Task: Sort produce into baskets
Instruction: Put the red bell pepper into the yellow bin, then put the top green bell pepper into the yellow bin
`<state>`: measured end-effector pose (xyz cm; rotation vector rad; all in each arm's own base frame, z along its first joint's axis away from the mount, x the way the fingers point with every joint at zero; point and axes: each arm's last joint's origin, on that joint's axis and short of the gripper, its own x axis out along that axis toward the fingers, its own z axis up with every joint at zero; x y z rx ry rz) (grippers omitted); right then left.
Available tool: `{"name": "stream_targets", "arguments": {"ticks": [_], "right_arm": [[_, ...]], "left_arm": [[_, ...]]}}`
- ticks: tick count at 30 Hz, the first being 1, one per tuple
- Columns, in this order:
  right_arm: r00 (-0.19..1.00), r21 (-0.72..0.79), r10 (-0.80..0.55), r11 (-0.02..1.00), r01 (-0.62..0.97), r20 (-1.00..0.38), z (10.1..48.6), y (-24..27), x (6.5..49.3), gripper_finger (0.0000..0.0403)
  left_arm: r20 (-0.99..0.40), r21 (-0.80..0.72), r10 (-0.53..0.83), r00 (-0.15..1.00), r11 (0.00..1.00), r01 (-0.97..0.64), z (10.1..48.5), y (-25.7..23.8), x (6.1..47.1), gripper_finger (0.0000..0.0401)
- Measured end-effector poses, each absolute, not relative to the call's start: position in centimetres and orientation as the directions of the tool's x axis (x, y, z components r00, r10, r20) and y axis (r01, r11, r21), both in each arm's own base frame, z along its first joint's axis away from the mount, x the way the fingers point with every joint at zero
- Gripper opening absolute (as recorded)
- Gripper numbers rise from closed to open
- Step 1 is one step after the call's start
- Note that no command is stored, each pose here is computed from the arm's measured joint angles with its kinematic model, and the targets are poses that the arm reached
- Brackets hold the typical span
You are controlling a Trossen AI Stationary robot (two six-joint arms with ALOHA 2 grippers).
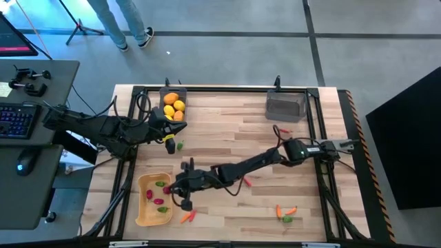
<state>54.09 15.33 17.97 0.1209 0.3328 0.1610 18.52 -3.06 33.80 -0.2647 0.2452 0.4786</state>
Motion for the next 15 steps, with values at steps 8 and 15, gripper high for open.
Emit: {"name": "stream_targets", "arguments": {"ticks": [8, 15], "right_arm": [[0.942, 0.175, 0.185, 0.975, -0.140, -0.280, 18.3, 14.3, 54.5, 0.0164], [0.911, 0.178, 0.226, 0.969, -0.173, -0.345, 19.9, 13.4, 53.9, 0.0238]], "left_arm": [[-0.292, -0.204, 0.419, 0.860, 0.851, -0.484, 33.8, -3.1, 18.5, 0.0000], [-0.292, -0.190, 0.419, 0.860, 0.856, -0.482, 33.8, -3.1, 18.5, 0.0000]]}}
